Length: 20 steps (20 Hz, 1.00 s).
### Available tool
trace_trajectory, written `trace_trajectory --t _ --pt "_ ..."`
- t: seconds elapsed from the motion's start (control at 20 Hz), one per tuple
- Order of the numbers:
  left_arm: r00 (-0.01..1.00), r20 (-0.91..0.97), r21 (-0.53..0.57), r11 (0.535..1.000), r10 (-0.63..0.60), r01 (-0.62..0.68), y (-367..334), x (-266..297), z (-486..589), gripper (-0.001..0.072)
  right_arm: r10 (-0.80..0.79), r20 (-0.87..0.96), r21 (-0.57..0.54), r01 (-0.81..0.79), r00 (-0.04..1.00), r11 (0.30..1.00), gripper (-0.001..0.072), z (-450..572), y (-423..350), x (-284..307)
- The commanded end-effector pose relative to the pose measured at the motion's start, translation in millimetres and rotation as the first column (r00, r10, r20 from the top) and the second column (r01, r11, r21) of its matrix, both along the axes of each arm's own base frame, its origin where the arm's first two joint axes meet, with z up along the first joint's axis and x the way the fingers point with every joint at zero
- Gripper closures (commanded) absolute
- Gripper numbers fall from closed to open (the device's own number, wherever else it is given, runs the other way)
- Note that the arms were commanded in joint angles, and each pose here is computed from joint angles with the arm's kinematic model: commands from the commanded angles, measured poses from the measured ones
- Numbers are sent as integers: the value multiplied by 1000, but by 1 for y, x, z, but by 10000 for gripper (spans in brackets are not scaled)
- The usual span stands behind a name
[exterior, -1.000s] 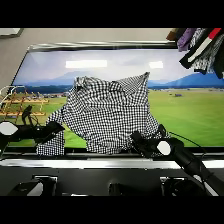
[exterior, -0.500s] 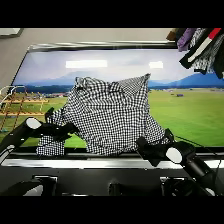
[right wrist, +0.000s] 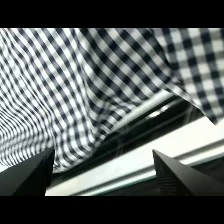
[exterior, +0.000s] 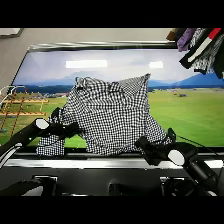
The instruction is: Fold the clothes and pants, and hang the long-sleeved shirts on hangers.
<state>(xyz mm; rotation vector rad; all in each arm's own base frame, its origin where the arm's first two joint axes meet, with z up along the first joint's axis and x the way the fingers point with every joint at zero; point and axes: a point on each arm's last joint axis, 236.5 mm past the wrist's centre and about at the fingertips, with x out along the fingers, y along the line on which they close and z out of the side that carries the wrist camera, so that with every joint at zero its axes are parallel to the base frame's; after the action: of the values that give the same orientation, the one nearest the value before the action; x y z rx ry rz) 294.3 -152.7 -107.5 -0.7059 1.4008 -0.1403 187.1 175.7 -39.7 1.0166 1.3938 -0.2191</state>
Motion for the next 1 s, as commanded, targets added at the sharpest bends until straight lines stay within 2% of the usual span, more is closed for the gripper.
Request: trace_trajectory --t 0.0,0.15,0.2,0.3,0.35,0.5,0.6,0.7,0.85,0.95 --pt "1000 -3 -6 1000 2 -2 -2 0 0 678 -26 32 40 24 999 999 17 -14 20 24" --pt "1000 -17 -12 1000 -8 8 -4 -4 1 678 11 -21 75 -10 1000 997 33 -43 54 19" --pt "1000 -26 -17 1000 -16 16 -5 -6 1 678 20 -42 60 -18 999 998 151 -51 55 15" --pt "997 -44 -23 998 -56 55 -8 -13 8 680 9 -76 27 -7 997 1000 600 -56 47 9" --pt "995 -50 -25 996 -88 87 -9 -17 14 681 6 -95 12 -5 995 1000 670 -53 43 3" --pt "984 -96 30 987 -152 155 3 -44 41 682 85 -161 -74 -98 983 992 670 -30 16 -32" --pt "975 -135 63 981 -176 186 11 -75 63 682 167 -219 -65 -185 961 981 670 -10 5 -68" --pt "957 -155 51 965 -246 256 6 -111 89 682 224 -221 -26 -235 949 972 670 13 -2 -94" --pt "940 -183 34 954 -287 298 -6 -157 121 683 174 -134 48 -169 976 984 670 46 -4 -101" --pt "948 -174 12 962 -267 273 -17 -161 135 683 78 -44 81 -74 996 994 670 65 -3 -79"
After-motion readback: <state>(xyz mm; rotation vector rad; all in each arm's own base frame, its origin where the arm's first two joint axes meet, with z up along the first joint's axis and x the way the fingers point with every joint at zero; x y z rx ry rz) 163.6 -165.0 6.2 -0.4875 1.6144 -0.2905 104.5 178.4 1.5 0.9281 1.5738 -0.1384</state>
